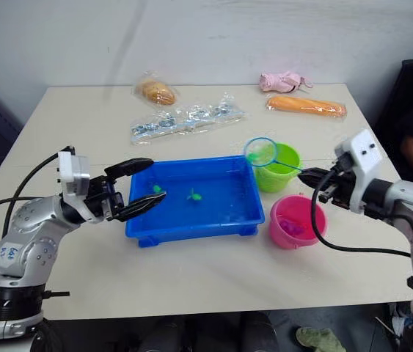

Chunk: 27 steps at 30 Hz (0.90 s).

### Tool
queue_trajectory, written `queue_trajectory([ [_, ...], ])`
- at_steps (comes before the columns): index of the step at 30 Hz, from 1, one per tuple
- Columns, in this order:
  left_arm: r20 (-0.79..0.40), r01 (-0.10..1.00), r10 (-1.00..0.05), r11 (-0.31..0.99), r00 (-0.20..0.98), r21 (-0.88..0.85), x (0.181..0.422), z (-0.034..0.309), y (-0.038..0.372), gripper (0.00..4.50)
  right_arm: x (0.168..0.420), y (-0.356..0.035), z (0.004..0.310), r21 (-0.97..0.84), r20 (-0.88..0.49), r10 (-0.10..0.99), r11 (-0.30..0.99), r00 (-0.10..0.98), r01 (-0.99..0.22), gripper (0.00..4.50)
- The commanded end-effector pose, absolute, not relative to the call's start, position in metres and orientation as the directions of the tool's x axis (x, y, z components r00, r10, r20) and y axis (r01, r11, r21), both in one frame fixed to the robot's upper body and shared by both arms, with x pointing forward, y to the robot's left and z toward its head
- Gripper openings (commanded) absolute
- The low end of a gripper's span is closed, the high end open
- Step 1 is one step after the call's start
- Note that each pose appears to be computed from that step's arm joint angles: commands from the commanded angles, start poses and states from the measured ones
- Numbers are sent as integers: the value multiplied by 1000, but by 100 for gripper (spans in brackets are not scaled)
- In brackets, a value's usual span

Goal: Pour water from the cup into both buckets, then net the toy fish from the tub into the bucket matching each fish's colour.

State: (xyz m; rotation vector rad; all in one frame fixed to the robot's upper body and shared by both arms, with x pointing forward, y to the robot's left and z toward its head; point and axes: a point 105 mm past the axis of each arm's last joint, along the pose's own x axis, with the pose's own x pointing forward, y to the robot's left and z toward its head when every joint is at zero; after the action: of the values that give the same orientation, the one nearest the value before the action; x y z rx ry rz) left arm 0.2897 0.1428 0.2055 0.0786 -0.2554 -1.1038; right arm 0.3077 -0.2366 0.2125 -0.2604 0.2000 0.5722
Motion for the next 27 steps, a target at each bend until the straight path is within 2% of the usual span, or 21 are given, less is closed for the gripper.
queue_trajectory([
  [1,184,881,-899,430,398,197,290,212,135,447,312,-259,230,-331,-191,408,830,893,-450,0],
  [6,160,869,-874,479,459,122,300,208,135,447,318,-274,229,-571,-198,341,722,919,-390,0],
  [10,161,877,-880,467,448,111,300,209,134,447,320,-273,223,-679,-198,354,623,914,-389,0],
  [14,157,881,-882,462,443,107,300,207,133,447,324,-274,222,-789,-150,346,523,926,-323,0],
  [19,148,883,-886,456,439,111,300,204,132,447,327,-277,219,-900,-87,338,377,937,-219,0],
  [23,127,878,-892,450,434,162,300,202,132,447,329,-275,216,-975,-83,349,167,934,-149,0],
  [27,131,881,-898,439,421,176,299,202,131,447,331,-272,217,-991,-57,372,88,926,-96,0],
])
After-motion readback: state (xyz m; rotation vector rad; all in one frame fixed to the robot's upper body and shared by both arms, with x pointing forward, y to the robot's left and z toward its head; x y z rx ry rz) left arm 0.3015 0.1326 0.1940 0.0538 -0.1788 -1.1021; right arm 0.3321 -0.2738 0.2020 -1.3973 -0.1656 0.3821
